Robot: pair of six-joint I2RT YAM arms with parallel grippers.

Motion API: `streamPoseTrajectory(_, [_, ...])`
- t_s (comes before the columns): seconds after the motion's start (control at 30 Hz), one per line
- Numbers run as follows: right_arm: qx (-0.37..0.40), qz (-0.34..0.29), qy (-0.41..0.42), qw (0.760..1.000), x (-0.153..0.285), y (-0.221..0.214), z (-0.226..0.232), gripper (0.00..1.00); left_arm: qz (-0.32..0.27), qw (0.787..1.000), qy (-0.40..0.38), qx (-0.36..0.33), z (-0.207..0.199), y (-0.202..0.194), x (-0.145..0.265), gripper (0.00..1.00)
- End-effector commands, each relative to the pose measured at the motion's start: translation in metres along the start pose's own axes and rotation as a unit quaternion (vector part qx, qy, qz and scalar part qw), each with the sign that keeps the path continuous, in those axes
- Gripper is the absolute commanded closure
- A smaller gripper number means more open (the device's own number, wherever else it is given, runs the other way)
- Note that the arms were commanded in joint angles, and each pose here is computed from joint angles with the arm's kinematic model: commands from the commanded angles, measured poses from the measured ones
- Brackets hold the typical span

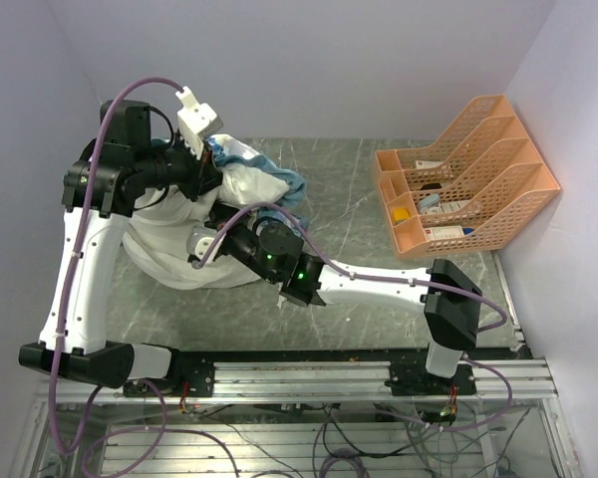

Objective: Remove the pillowcase from the pillow
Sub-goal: Remove the pillow from the pillowcase.

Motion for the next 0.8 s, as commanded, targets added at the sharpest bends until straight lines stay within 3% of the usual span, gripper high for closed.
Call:
streamPoseTrajectory(0.0, [0.005,-0.069,-0.004,0.998,-0.005,0.032,0.009,1.0,0.043,0.994,-0.073,0.07,-0.037,-0.015,0.004,0.93])
streamPoseTrajectory(0.4, [-0.06,-0.146,0.07,0.985,0.051,0.112,0.075,1.0,-0.088,0.995,0.051,0.006,-0.003,0.051,0.015,0.93])
streamPoseTrajectory(0.7, [-0.136,-0.16,0.09,0.974,0.097,0.133,0.101,1.0,-0.145,0.981,0.122,-0.043,0.008,0.069,0.037,0.9])
streamPoseTrajectory(0.77, [-0.161,-0.159,0.088,0.97,0.104,0.131,0.098,1.0,-0.151,0.979,0.131,-0.05,0.009,0.071,0.041,0.86])
Point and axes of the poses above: each gripper's point midway between its finger pads, its own x axis back along the fingers, its own z axis along the line the jaws close on, y = z × x, the point moved 2 cm from there along x, back along the fingers, and after that the axes turned 10 degrees about x, right-handed, at the moved point
